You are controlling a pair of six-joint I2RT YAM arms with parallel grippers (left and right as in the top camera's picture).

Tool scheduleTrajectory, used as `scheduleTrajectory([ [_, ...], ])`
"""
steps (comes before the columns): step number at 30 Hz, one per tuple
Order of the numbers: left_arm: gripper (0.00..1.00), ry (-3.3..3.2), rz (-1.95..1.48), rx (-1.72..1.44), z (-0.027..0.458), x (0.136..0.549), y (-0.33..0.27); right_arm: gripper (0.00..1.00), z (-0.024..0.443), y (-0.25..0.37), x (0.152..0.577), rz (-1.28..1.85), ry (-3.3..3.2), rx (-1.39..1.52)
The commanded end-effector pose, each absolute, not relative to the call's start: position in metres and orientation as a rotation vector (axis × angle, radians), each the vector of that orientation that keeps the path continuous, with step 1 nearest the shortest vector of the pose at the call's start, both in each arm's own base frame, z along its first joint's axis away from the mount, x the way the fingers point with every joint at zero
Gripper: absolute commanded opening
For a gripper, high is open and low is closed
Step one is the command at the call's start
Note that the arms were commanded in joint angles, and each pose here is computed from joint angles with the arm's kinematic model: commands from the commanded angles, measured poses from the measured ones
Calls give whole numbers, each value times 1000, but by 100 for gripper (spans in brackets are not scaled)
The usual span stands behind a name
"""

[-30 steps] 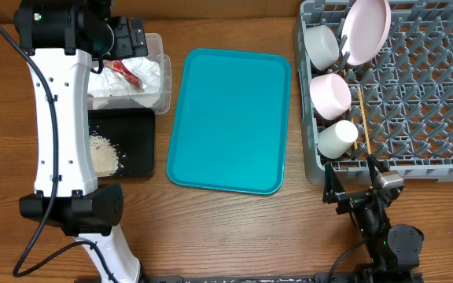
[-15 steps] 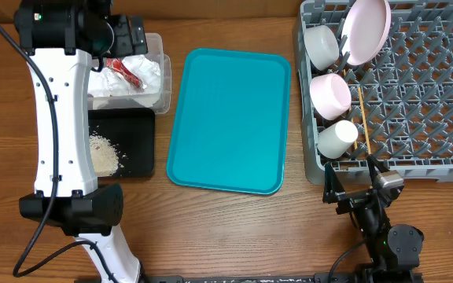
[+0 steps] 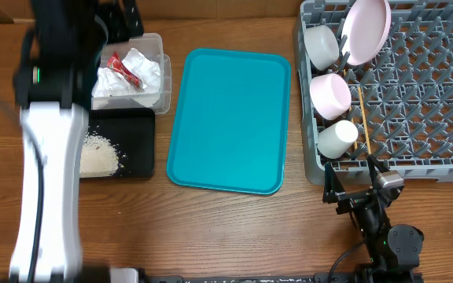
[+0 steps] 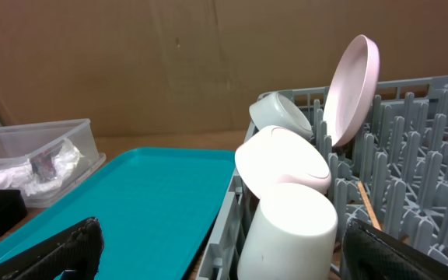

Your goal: Sort waste into correct bins and load items into the dishwasher

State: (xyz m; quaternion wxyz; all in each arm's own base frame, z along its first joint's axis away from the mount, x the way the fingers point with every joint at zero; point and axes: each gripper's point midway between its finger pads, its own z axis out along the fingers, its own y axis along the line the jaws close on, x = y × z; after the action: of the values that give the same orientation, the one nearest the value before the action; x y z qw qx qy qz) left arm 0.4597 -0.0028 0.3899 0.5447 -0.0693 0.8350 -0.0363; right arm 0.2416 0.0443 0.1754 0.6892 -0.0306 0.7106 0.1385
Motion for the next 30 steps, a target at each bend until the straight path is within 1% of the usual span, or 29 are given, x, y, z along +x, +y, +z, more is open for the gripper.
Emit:
scheduleTrajectory([
  [1, 100, 1946, -51, -110, 373, 415, 2, 100, 174, 45, 241, 318, 1584, -66],
  [7, 100, 1923, -34, -154, 313, 351, 16, 100, 174, 45, 241, 318, 1584, -65],
  [12, 100, 1841, -30, -161, 268, 309, 19, 100, 174, 45, 241, 318, 1584, -66],
  [22, 100, 1601, -43, -147, 214, 272, 16, 100, 174, 45, 241, 318, 1584, -66],
  [30, 100, 1545, -36, -150, 186, 256, 17, 100, 174, 45, 241, 318, 1584, -65],
])
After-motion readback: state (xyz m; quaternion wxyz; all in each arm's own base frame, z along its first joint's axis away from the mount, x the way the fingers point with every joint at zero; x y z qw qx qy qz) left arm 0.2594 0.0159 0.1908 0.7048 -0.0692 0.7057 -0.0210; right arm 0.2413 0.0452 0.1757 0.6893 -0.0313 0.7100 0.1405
